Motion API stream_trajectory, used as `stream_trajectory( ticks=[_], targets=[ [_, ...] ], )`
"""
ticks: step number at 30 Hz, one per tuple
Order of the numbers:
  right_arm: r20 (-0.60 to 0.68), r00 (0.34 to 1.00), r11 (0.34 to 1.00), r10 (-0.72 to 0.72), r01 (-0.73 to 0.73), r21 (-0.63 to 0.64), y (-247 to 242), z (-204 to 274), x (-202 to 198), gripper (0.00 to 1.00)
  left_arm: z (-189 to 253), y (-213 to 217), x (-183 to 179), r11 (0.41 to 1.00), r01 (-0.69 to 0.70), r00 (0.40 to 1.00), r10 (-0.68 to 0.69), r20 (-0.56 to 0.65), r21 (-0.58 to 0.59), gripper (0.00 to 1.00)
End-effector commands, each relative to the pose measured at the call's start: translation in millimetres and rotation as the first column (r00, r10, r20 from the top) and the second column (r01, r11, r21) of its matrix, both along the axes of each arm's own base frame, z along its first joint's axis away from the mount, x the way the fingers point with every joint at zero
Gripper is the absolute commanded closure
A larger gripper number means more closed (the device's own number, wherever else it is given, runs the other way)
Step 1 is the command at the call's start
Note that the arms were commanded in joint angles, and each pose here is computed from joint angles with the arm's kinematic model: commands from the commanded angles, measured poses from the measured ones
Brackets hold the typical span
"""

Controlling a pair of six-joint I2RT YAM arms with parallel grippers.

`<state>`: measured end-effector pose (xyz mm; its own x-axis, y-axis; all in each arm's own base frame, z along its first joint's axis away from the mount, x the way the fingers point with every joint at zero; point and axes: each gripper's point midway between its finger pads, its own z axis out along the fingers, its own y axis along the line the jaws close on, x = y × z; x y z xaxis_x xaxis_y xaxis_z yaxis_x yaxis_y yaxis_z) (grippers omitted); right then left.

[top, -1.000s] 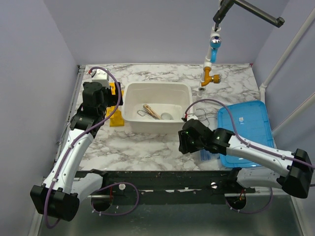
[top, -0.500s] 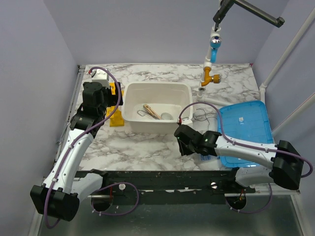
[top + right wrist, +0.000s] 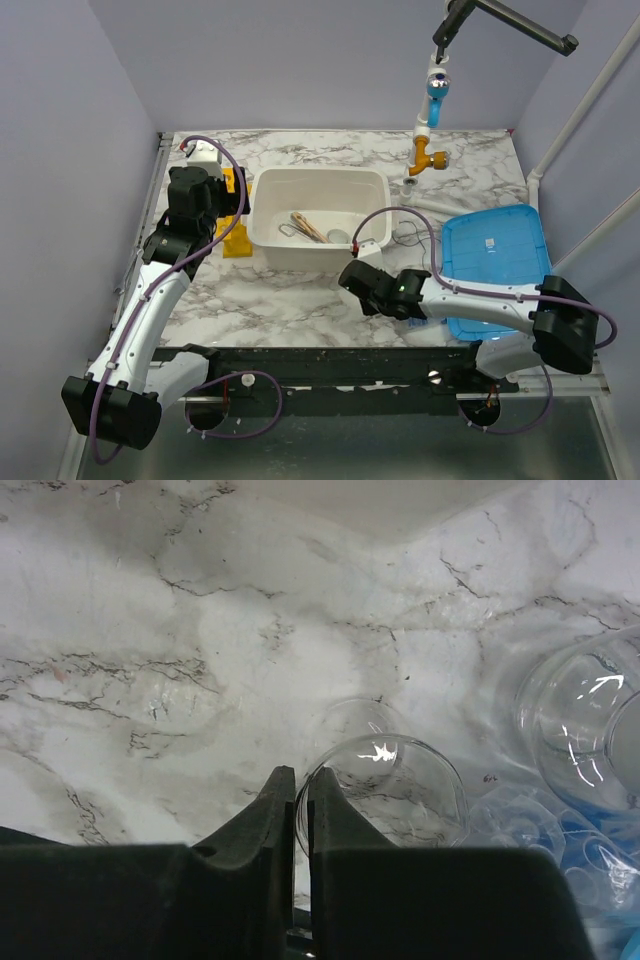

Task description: Organize the chemistry lab equipment

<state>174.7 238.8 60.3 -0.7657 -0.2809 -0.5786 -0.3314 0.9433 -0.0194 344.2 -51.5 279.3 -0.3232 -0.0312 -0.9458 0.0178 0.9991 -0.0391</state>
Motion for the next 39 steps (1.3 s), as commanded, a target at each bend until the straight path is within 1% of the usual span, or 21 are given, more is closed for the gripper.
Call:
stream_trajectory(
  ticks=[1, 2, 3, 7, 12, 18, 21, 26, 31, 33, 36, 39],
  targets=[
    [-0.092, 0.996, 0.997, 0.001, -0.008, -0.079, -10, -16, -18, 0.95, 2, -3, 1, 1.0, 0.014, 1.0, -0.013, 0.006, -0.019, 0.01],
    [-0.091, 0.996, 0.997, 0.001, -0.008, -0.075, -9, -13, -18, 0.98, 3, -4, 0, 1.0, 0.016, 1.0, -0.016, 0.008, -0.02, 0.01],
    [-0.092, 0.996, 0.997, 0.0, -0.007, -0.075, -8, -9, -18, 0.99, 3, -4, 0, 1.0, 0.016, 1.0, -0.016, 0.009, -0.022, 0.01],
    [-0.104, 0.994, 0.999, 0.031, -0.034, -0.03, 5, 14, -19, 0.99, 5, -4, -1, 1.0, 0.016, 1.0, -0.016, 0.016, -0.025, 0.01],
    [-0.115, 0.988, 0.994, 0.101, -0.096, 0.05, 22, 55, -23, 0.99, 10, -2, -3, 0.999, 0.011, 0.999, -0.01, 0.034, -0.03, 0.01],
    [-0.03, 0.991, 0.986, 0.13, -0.126, 0.108, 35, 117, -11, 0.99, 14, -1, -5, 0.999, 0.008, 0.999, -0.006, 0.052, -0.035, 0.01],
    [0.016, 0.989, 0.983, 0.146, -0.147, 0.107, 41, 145, -2, 0.99, 14, -1, -5, 0.999, 0.005, 0.999, -0.003, 0.052, -0.032, 0.01],
    [0.119, 0.984, 0.986, 0.131, -0.142, 0.092, 46, 189, 18, 0.99, 13, 1, -5, 1.0, -0.003, 0.999, 0.005, 0.051, -0.026, 0.01],
    [0.219, 0.965, 0.982, 0.147, -0.169, 0.087, 62, 228, 40, 0.99, 12, 4, -4, 1.0, -0.015, 0.999, 0.016, 0.05, -0.016, 0.01],
    [0.267, 0.953, 0.984, 0.14, -0.163, 0.066, 65, 240, 52, 0.99, 13, 5, -4, 1.0, -0.022, 0.998, 0.022, 0.051, -0.013, 0.01],
    [0.333, 0.933, 0.988, 0.134, -0.15, 0.022, 64, 246, 80, 0.99, 13, 5, -3, 1.0, -0.021, 0.998, 0.021, 0.051, -0.015, 0.01],
    [0.348, 0.929, 0.99, 0.125, -0.14, 0.019, 63, 235, 117, 0.99, 13, 3, -3, 1.0, -0.015, 0.999, 0.016, 0.05, -0.018, 0.01]
  ],
)
